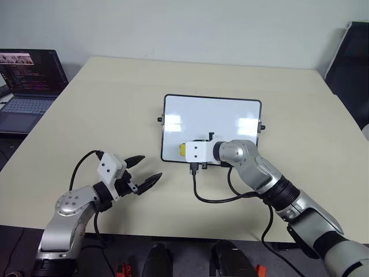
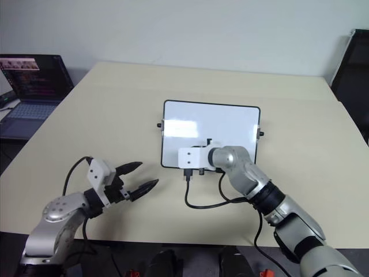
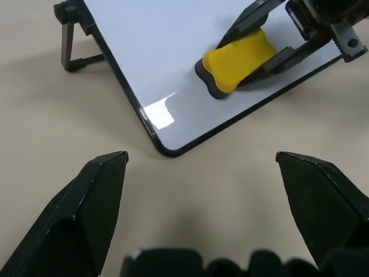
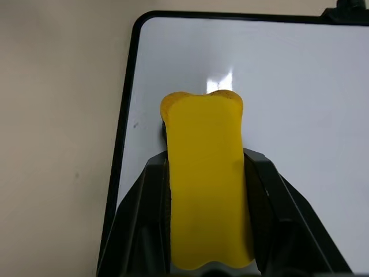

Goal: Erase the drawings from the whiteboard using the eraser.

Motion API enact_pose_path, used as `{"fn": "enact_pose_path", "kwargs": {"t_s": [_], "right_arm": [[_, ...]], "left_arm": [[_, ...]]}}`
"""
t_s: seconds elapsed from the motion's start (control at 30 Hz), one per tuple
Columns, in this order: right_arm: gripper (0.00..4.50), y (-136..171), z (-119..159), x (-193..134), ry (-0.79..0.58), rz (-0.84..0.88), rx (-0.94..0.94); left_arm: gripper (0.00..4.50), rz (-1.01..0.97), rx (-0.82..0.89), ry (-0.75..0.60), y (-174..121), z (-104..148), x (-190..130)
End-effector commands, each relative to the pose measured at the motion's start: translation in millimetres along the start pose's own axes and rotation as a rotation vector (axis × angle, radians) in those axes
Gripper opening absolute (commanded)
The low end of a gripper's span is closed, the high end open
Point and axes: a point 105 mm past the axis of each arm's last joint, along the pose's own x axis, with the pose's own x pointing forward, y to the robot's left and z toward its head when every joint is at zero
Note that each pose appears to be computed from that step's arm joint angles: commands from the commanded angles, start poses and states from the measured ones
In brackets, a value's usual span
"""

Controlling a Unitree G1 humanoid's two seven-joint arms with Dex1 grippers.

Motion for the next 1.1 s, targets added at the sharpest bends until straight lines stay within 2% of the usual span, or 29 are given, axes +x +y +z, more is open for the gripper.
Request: {"fn": "enact_pose_path", "kwargs": {"t_s": [0.03,0.1,0.2,0.47,0.63,0.7,0.83,0.93,1.1], "right_arm": [[1.31,-28,-28,-11,0.1,-0.137,0.035],[1.31,-39,-35,-16,0.119,-0.191,0.046],[1.31,-37,-43,-19,0.138,-0.177,0.059],[1.31,10,-33,-15,0.106,0.051,0.049],[1.31,5,-21,-12,0.066,0.01,0.035],[1.31,-5,-17,-12,0.05,-0.059,0.048],[1.31,-20,-9,-23,-0.028,-0.185,0.18],[1.31,-20,-4,-38,-0.098,-0.234,0.308],[1.31,-18,-17,-85,-0.137,-0.372,0.576]], "left_arm": [[4.5,-0.013,0.031,-0.031,-1,7,1],[4.5,-0.016,0.031,-0.033,-1,7,2],[4.5,-0.02,0.031,-0.034,-1,7,2],[4.5,-0.035,0.032,-0.042,-1,7,5],[4.5,-0.049,0.048,-0.065,-3,21,9],[4.5,-0.055,0.056,-0.08,-6,28,12],[4.5,-0.083,0.081,-0.115,-12,44,22],[4.5,-0.122,0.109,-0.138,-17,59,31],[4.5,-0.21,0.178,-0.178,-26,90,49]]}}
